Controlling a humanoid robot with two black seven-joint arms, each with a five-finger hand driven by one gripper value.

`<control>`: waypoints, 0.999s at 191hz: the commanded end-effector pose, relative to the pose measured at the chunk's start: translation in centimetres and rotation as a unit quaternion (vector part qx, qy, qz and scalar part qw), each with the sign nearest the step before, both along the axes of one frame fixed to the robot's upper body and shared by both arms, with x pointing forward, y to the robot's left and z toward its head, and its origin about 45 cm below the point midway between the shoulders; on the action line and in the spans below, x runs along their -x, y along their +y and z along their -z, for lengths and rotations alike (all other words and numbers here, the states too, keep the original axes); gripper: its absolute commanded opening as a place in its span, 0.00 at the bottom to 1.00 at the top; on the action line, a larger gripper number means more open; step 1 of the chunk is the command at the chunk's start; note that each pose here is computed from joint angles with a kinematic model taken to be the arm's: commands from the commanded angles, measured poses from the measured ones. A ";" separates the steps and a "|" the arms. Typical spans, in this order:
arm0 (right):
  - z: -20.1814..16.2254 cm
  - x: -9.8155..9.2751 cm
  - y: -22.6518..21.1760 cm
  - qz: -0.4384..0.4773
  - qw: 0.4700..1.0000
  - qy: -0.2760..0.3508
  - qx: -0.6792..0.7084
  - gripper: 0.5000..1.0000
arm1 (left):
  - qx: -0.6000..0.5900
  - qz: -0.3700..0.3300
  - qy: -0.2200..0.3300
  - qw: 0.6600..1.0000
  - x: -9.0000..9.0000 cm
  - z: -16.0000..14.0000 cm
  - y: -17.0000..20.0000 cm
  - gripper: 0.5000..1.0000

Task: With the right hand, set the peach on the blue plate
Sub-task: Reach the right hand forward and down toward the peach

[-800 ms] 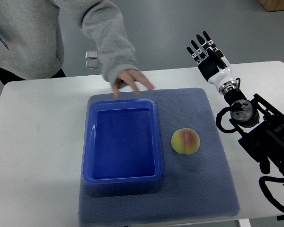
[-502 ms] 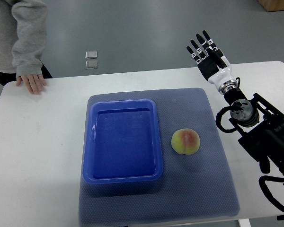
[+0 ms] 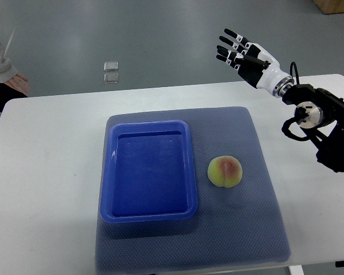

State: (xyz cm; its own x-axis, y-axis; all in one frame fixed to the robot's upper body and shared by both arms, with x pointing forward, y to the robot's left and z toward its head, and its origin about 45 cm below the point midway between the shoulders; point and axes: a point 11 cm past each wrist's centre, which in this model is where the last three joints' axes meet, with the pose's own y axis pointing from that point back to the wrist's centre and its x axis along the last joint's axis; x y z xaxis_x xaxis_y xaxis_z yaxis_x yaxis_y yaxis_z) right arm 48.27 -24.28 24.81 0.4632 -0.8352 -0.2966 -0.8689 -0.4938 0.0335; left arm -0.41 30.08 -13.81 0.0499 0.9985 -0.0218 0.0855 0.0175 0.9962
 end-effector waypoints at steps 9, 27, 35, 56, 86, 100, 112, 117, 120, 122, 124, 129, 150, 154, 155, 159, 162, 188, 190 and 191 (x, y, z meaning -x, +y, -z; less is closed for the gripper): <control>-2.7 1.4 -0.3 -0.132 0.970 -0.032 0.202 0.86 | 0.003 0.000 -0.001 1.000 -0.1 0.0 -0.1 1.00; -3.7 3.3 -0.4 -0.239 0.895 -0.039 0.374 0.86 | 0.005 0.002 0.000 1.000 -0.1 0.0 -0.1 1.00; -3.7 3.3 -0.4 -0.239 0.895 -0.039 0.374 0.86 | 0.005 0.002 0.000 1.000 -0.1 0.0 -0.1 1.00; -4.7 5.5 0.4 -0.326 0.779 -0.045 0.533 0.86 | 0.008 0.002 -0.001 1.000 -0.2 0.0 -0.3 1.00; -5.5 7.6 2.8 -0.375 0.743 -0.067 0.550 0.86 | 0.007 0.000 -0.001 1.000 -0.2 0.0 -0.2 1.00; -4.8 9.4 3.8 -0.407 0.727 -0.071 0.549 0.86 | 0.007 0.000 -0.001 1.000 -0.2 0.0 -0.2 1.00; -4.1 9.6 3.6 -0.404 0.722 -0.070 0.558 0.86 | 0.007 0.000 -0.001 1.000 -0.2 0.0 -0.2 1.00; -4.0 9.6 3.6 -0.402 0.721 -0.071 0.560 0.86 | 0.007 0.000 -0.001 1.000 -0.2 0.0 -0.2 1.00; -3.8 9.6 3.5 -0.401 0.719 -0.070 0.563 0.86 | 0.007 0.000 -0.001 1.000 -0.1 0.0 -0.2 1.00; -3.8 9.6 3.4 -0.400 0.718 -0.070 0.565 0.86 | 0.007 0.000 -0.001 1.000 -0.1 0.0 -0.2 1.00; -3.8 9.6 3.4 -0.400 0.718 -0.070 0.565 0.86 | 0.007 0.000 -0.001 1.000 -0.1 0.0 -0.2 1.00; -3.8 9.6 3.4 -0.400 0.718 -0.070 0.565 0.86 | 0.007 0.000 -0.001 1.000 -0.1 0.0 -0.2 1.00; -3.3 9.7 3.5 -0.397 0.711 -0.079 0.576 0.86 | 0.005 -0.001 -0.001 1.000 -0.1 0.0 -0.1 1.00; -3.3 9.7 3.5 -0.397 0.711 -0.079 0.576 0.86 | 0.005 -0.001 -0.001 1.000 -0.1 0.0 -0.1 1.00; -3.3 9.7 3.5 -0.397 0.711 -0.079 0.576 0.86 | 0.005 -0.001 -0.001 1.000 -0.1 0.0 -0.1 1.00; -2.7 9.7 3.5 -0.387 0.715 -0.081 0.577 0.86 | 0.005 0.000 -0.001 1.000 -0.2 0.0 -0.1 1.00; -2.5 9.7 3.5 -0.385 0.716 -0.082 0.577 0.86 | 0.005 0.000 0.000 1.000 -0.1 0.0 -0.1 1.00; -0.8 10.0 3.0 -0.376 0.714 -0.079 0.585 0.86 | 0.003 0.000 -0.001 1.000 -0.2 0.0 0.0 1.00; -0.5 10.1 2.9 -0.377 0.714 -0.078 0.585 0.86 | 0.003 0.000 -0.001 1.000 -0.2 0.0 0.0 1.00; -0.4 10.1 2.8 -0.376 0.713 -0.077 0.586 0.86 | 0.003 0.000 -0.001 1.000 -0.2 0.0 0.0 1.00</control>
